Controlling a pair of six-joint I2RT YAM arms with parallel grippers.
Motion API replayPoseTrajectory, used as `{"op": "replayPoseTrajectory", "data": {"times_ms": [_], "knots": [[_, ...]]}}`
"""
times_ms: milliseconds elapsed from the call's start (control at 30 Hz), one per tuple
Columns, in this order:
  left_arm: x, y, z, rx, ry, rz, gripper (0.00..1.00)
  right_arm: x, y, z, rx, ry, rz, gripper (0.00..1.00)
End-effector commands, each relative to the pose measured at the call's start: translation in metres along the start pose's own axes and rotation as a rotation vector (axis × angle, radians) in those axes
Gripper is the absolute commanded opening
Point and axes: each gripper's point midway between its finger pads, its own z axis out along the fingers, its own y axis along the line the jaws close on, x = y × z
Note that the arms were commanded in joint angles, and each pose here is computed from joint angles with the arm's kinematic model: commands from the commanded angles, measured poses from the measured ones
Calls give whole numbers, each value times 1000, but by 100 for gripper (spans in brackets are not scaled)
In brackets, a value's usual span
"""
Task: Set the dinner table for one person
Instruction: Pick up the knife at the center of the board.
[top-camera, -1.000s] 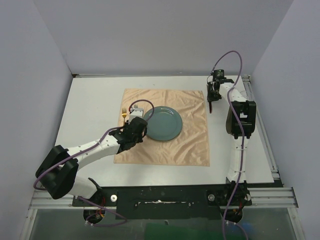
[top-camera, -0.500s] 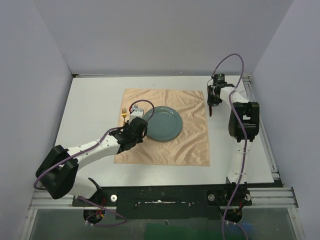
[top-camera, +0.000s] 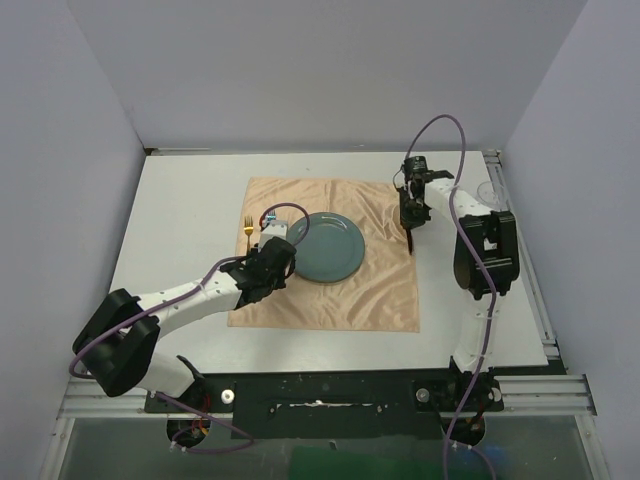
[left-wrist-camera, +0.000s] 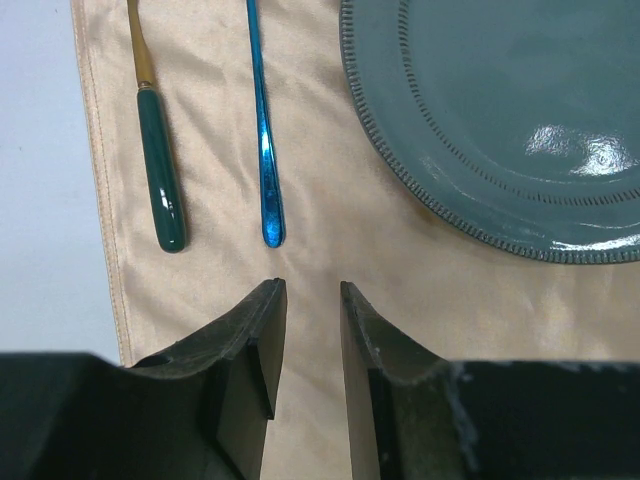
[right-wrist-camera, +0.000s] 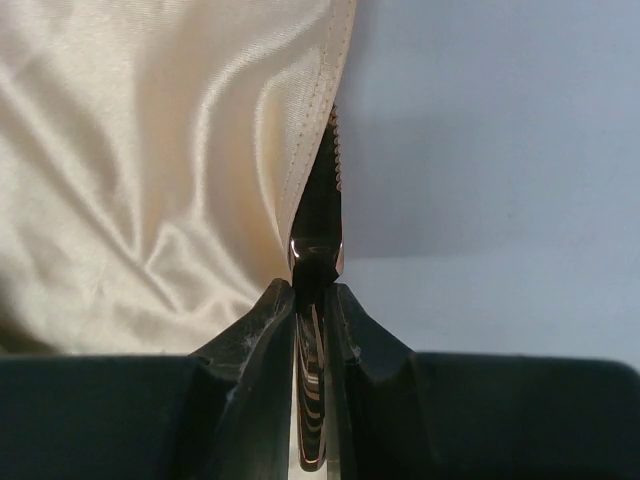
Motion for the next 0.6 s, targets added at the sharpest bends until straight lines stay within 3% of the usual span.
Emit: {"op": "replayPoseTrajectory", "data": {"times_ms": [0, 567], "knots": [[-14, -8, -3, 31, -51, -31, 26, -30, -4, -60, 31, -134, 26, 0], [-12, -7, -6, 44, -56, -41, 26, -24, -2, -103, 33, -188, 56, 0]]}}
